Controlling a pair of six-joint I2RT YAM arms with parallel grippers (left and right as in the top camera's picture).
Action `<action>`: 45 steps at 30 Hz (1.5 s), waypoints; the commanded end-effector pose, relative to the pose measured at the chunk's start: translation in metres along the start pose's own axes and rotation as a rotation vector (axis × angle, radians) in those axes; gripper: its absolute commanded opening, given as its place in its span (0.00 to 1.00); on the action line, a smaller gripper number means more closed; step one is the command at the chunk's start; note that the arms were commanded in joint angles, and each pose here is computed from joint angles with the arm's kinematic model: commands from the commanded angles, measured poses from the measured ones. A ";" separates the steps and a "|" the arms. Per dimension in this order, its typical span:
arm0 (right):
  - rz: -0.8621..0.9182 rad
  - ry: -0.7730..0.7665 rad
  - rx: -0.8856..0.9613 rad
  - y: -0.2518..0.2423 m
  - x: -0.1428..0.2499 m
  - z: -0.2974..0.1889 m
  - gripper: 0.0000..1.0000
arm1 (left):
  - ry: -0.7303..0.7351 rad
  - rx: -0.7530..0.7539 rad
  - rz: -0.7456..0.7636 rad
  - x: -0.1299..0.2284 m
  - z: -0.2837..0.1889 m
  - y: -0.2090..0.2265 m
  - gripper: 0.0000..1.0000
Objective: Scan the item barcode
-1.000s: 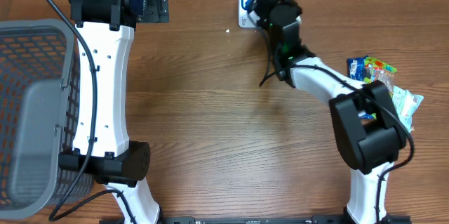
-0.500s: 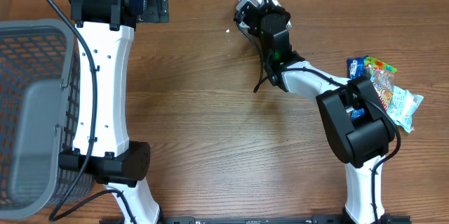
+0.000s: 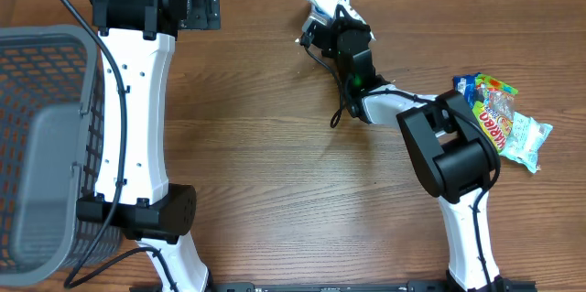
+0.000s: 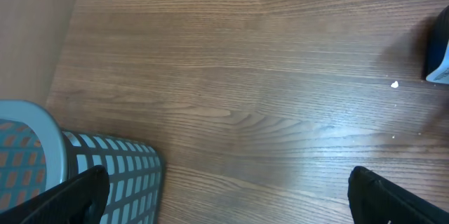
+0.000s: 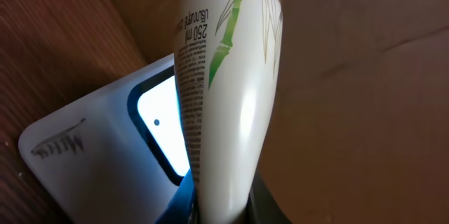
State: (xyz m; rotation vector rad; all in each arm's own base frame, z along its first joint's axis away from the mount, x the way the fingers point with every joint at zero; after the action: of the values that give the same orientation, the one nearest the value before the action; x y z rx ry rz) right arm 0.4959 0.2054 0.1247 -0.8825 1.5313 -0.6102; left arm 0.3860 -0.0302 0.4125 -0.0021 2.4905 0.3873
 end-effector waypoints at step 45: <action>0.122 -0.121 -0.048 0.008 -0.115 -0.042 0.04 | -0.018 0.000 -0.011 -0.001 -0.006 0.000 1.00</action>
State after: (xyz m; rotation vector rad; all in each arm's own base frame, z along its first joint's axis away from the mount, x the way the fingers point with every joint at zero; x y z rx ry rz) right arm 0.4747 0.2707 0.1386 -0.9022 1.5225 -0.4879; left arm 0.3860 -0.0302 0.4125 -0.0021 2.4905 0.3873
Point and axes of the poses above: each gripper's point midway between its finger pads, its own z axis out along the fingers, its own y axis along the line the jaws close on, x = y × z, the point moved 10 cm from there along -z, back along the fingers, and after that the axes turned 7 degrees about z, right-handed, at the moved point
